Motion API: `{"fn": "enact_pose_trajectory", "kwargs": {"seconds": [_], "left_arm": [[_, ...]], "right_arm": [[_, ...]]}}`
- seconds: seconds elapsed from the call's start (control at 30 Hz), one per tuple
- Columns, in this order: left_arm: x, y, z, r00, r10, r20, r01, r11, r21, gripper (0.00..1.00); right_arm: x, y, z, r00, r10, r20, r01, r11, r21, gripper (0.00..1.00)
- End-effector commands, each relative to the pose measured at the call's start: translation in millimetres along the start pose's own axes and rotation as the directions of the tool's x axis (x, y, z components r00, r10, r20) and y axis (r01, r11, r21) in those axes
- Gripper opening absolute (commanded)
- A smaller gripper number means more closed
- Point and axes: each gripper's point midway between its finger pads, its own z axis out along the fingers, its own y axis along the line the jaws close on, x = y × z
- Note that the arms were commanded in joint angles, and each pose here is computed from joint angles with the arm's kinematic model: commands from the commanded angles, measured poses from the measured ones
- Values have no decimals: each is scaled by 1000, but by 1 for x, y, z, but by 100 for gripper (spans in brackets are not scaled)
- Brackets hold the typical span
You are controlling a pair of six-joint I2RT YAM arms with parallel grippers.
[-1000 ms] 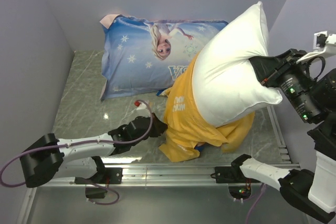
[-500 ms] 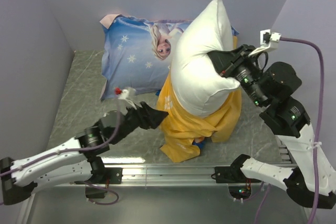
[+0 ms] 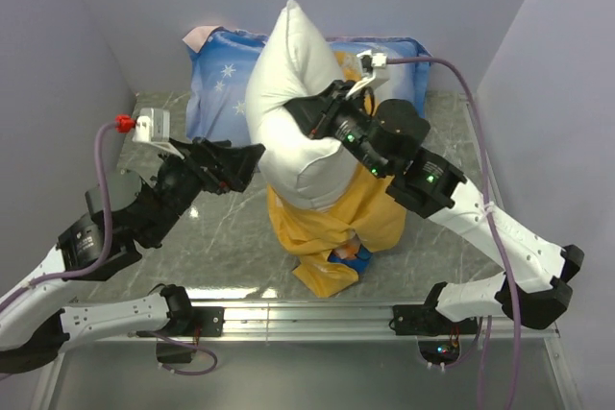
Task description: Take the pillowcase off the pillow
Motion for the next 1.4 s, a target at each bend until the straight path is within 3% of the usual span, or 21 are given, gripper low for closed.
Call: {"fn": "enact_pose_trajectory", "kwargs": {"seconds": [0.0,0.13,0.33,0.6,0.87,0.97,1.0,1.03,1.07,1.13,1.17,1.2,1.27,1.37], "left_arm": [[-42,10,-1,992,98,84,-86,988,-126,99],[-63,12,21,982,175,68,-148,945,-292,99],[-80,-8,48,983,160,89,-132,956,-261,99],[-59,0,92,987,156,-46,-162,961,-225,99],[-32,52,112,974,130,-184,-177,948,-266,99],[-31,74,113,972,123,-201,-179,941,-287,67],[-31,80,112,967,141,-211,-201,935,-294,37],[-32,87,112,966,147,-213,-210,926,-314,20],[-31,96,110,962,153,-225,-225,912,-344,0],[-24,108,107,952,172,-253,-256,900,-353,0],[-22,112,106,951,175,-254,-261,897,-356,0],[-8,122,104,942,175,-287,-275,892,-358,0],[2,125,96,936,178,-302,-280,898,-340,0],[36,136,91,908,184,-377,-304,908,-290,0]], "right_arm": [[53,-16,5,991,-33,-128,40,998,52,0],[76,-15,6,988,-34,-149,41,998,45,0],[99,-8,6,983,-38,-179,47,998,46,0],[108,-7,4,981,-56,-188,69,995,65,0],[133,6,8,969,-85,-232,96,995,36,0],[144,17,16,960,-106,-258,112,994,8,0],[146,25,19,958,-112,-264,114,993,-9,0],[147,27,21,956,-118,-270,117,993,-17,0],[150,28,21,951,-120,-284,119,993,-20,12],[142,31,19,953,-133,-274,130,991,-28,32],[138,31,18,954,-134,-268,131,991,-29,49],[129,32,12,958,-134,-254,130,991,-32,57],[117,28,4,961,-143,-235,141,990,-24,69],[89,21,-14,971,-142,-191,144,990,-1,76]]}}
